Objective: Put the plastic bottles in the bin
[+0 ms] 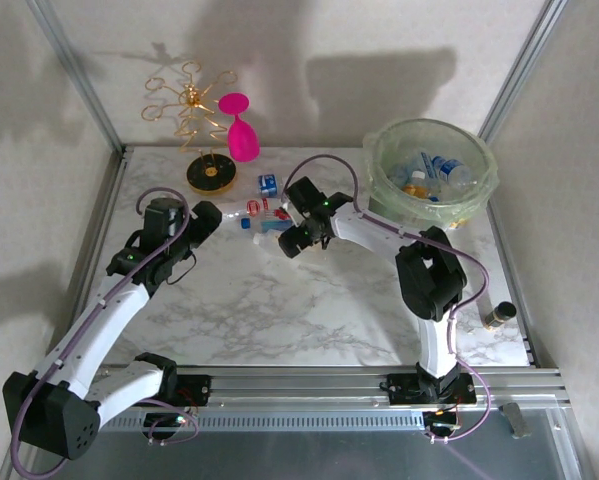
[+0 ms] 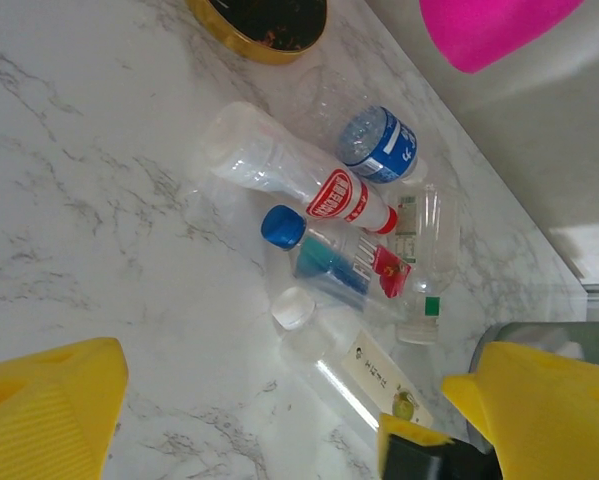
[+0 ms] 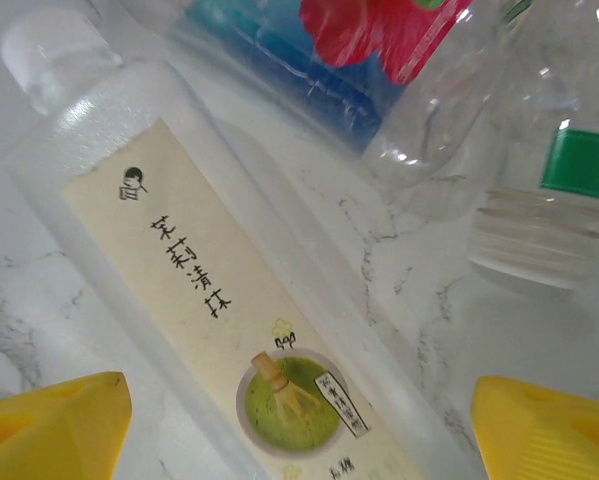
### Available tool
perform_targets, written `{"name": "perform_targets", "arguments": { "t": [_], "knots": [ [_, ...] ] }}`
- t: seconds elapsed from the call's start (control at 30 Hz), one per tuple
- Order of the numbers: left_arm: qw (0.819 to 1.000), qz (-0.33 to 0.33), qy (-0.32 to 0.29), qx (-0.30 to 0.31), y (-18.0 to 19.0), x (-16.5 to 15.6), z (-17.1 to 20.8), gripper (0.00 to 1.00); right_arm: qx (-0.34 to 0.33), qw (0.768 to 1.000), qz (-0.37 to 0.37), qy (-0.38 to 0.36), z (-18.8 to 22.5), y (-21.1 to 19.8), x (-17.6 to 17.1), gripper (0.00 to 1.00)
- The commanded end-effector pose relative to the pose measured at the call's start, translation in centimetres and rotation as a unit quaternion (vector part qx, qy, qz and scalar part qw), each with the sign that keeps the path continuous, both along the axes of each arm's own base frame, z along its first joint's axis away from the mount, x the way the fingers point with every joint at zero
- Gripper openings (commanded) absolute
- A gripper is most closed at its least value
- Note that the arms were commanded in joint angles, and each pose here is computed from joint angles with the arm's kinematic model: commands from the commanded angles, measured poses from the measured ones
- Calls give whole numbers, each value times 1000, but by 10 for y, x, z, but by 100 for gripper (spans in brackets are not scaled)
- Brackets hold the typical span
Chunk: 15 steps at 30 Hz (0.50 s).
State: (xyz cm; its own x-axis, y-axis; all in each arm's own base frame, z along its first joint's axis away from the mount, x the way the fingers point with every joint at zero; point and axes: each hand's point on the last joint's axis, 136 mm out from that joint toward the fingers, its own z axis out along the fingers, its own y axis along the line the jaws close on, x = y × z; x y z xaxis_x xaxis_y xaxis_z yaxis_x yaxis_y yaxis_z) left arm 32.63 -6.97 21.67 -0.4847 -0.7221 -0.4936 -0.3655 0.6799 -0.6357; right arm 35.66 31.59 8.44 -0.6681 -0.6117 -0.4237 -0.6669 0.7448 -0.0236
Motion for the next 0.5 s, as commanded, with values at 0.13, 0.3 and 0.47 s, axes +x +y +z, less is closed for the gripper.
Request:
{"name": "perform_targets", "arguments": {
  "t": [0.13,0.3,0.47],
  "knots": [
    [999,-23,-22,-9,-6,2,10,90,10,1000,8,12,-16,21,3,89],
    [999,-28,-24,-6,-7,1,12,90,10,999,48,24,-25,37,-19,86],
    [999,-28,-29,-7,-7,1,15,90,-2,998,51,19,-32,40,-23,79]
  ]
}}
